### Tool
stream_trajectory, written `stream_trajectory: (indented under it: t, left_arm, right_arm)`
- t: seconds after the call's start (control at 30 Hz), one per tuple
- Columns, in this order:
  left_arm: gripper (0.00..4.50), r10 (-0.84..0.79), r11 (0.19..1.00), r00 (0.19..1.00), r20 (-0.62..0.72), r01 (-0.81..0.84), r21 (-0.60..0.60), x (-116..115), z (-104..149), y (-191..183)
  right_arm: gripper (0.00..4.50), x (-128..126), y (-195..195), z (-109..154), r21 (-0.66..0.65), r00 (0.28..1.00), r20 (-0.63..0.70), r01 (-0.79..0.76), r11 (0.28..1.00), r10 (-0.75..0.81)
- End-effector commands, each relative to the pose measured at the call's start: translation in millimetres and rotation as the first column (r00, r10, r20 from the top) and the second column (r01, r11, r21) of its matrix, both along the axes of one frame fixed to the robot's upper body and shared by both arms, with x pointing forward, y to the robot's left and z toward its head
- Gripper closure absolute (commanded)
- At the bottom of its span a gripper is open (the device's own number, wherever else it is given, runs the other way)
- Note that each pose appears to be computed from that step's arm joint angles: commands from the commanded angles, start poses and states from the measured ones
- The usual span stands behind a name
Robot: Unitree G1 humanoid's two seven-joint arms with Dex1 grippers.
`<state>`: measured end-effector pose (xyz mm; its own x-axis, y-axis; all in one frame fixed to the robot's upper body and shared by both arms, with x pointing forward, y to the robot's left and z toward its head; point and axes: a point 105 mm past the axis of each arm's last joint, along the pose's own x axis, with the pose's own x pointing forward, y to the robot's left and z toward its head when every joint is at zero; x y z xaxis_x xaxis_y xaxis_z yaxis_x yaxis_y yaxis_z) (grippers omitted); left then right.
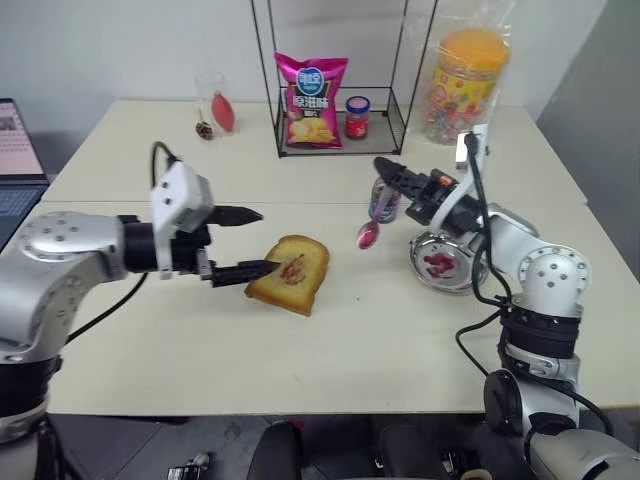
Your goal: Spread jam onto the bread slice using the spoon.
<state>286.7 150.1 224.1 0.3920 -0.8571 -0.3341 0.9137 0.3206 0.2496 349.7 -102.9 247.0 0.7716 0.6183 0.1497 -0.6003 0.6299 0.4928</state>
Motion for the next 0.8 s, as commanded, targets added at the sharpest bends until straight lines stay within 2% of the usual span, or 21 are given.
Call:
stream_trajectory:
  t: [0.03,0.17,0.23,0.33,0.5,0.67,0.77,0.8]
  left_arm:
    - [0.00,-0.131,0.991,0.990,0.051,0.131,0.015,11.2,-6.5,-36.8]
    - [0.00,-0.188,0.982,0.980,0.070,0.188,0.009,22.7,-22.2,-63.6]
    - [0.00,-0.194,0.981,0.978,0.079,0.194,0.002,27.6,-26.4,-69.4]
    - [0.00,-0.202,0.979,0.975,0.097,0.204,-0.015,36.5,-34.4,-87.5]
    - [0.00,-0.217,0.976,0.971,0.104,0.218,-0.004,44.6,-41.1,-99.2]
    - [0.00,-0.210,0.977,0.971,0.117,0.212,-0.001,50.4,-42.7,-102.1]
    - [0.00,-0.210,0.977,0.970,0.120,0.211,-0.002,51.3,-41.6,-100.4]
    - [0.00,-0.209,0.978,0.970,0.122,0.211,-0.001,51.6,-41.4,-99.9]
  right_arm:
    - [4.43,-4.1,-63.0,-0.9,-0.012,0.956,0.028,0.293,0.956,-0.293]
    - [4.43,-2.7,-106.7,-24.9,0.026,0.870,-0.042,0.493,0.870,-0.492]
    - [4.43,-2.5,-115.2,-33.2,0.032,0.845,-0.061,0.534,0.845,-0.532]
    - [4.43,-1.6,-136.4,-59.0,0.089,0.780,-0.149,0.622,0.778,-0.607]
    - [4.43,12.0,-137.1,-79.9,0.206,0.783,-0.215,0.621,0.756,-0.584]
    - [4.43,23.5,-141.8,-104.3,0.223,0.769,-0.237,0.638,0.737,-0.594]
    - [4.43,27.8,-142.3,-108.2,0.247,0.769,-0.239,0.639,0.728,-0.593]
    - [4.21,29.0,-141.7,-108.2,0.251,0.771,-0.237,0.636,0.729,-0.591]
